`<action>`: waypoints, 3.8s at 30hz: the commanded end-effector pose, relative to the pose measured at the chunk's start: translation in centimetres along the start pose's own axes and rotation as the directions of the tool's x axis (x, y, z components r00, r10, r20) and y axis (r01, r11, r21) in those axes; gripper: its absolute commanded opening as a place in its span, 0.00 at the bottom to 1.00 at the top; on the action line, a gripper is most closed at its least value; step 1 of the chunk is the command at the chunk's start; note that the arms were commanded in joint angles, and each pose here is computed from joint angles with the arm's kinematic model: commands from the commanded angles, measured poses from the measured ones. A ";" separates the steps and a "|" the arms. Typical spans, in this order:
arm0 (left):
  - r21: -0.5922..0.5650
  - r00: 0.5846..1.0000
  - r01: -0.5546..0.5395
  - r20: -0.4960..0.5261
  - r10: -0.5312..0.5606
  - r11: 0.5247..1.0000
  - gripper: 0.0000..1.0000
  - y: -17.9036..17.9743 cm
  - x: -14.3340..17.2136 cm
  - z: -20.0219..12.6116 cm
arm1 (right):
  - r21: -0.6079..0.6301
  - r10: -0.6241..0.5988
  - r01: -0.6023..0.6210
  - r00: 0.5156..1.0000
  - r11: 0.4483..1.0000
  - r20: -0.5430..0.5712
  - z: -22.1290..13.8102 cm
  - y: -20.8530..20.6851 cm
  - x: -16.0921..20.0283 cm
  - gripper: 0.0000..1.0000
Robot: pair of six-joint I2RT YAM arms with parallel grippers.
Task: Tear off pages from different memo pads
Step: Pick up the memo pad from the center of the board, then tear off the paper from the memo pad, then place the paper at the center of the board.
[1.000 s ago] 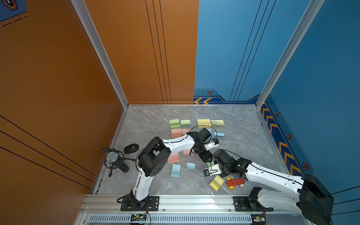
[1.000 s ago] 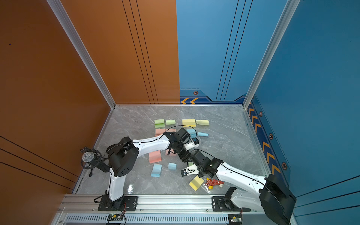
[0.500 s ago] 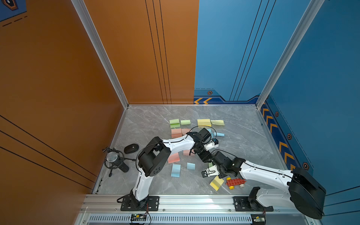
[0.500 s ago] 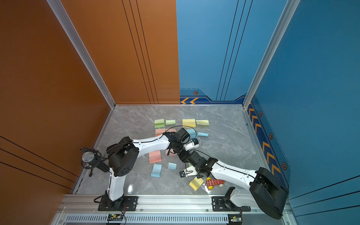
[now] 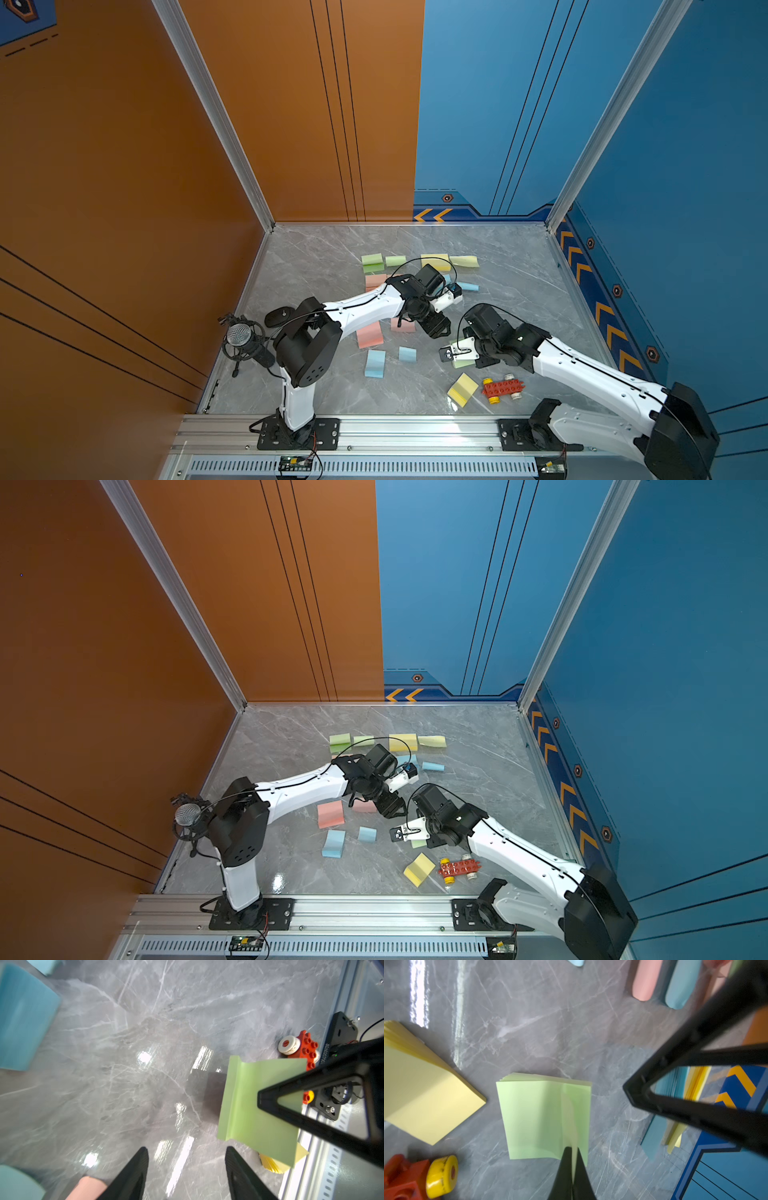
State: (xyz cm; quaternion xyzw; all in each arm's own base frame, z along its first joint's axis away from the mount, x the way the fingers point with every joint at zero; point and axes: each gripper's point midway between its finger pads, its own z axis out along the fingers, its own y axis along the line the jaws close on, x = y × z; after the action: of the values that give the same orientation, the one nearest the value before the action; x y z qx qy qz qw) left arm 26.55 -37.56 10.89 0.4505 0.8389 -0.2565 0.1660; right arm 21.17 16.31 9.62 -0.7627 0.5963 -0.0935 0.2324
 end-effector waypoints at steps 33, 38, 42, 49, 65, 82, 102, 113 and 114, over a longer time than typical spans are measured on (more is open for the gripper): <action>0.152 0.841 -0.152 0.540 0.046 0.977 0.52 -8.9 -6.4 -8.6 | 0.087 0.473 -0.595 0.711 0.799 0.520 -12.7 -7.8 -3.0 0.00; 0.128 0.838 -0.153 0.542 0.060 0.980 0.08 -8.8 -6.0 -8.7 | 0.098 0.485 -0.607 0.712 0.789 0.508 -12.4 -7.9 -2.2 0.00; 0.142 0.861 -0.096 0.508 0.010 0.985 0.00 -7.9 -4.4 -7.8 | 0.126 0.494 -0.626 0.709 0.770 0.504 -12.9 -8.7 -1.3 0.00; -0.022 0.907 0.054 0.419 -0.040 0.998 0.00 -4.0 -0.9 -6.6 | 0.244 0.479 -0.621 0.753 0.745 0.451 -13.6 -10.5 1.2 0.00; -0.267 0.880 0.284 0.453 -0.141 0.921 0.00 1.2 3.1 -9.3 | 0.098 0.176 -0.166 0.979 0.981 -0.105 -1.6 -13.0 7.1 0.03; -0.329 0.853 0.349 0.499 -0.152 0.877 0.00 2.4 3.9 -10.7 | -0.263 0.066 -0.131 0.968 0.956 -0.241 5.6 -12.3 9.5 0.01; -0.339 0.858 0.347 0.491 -0.151 0.874 0.00 2.6 4.0 -10.3 | -0.386 0.103 -0.197 0.963 0.901 -0.250 9.8 -8.7 9.8 0.00; -0.339 0.858 0.350 0.489 -0.155 0.873 0.00 2.6 3.9 -10.2 | -0.435 0.026 -0.145 0.963 0.889 -0.269 9.1 -6.3 10.0 0.13; -0.339 0.859 0.351 0.489 -0.155 0.873 0.00 2.6 4.0 -10.2 | -0.449 0.019 -0.137 0.966 0.883 -0.257 8.9 -5.8 9.8 0.15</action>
State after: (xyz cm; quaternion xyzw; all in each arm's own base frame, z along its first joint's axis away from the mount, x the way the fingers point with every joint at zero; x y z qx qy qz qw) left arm 25.98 -28.09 16.80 0.2235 0.8624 -0.1960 0.4097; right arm 35.22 10.88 2.82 -0.7075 0.7052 -0.0463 0.0099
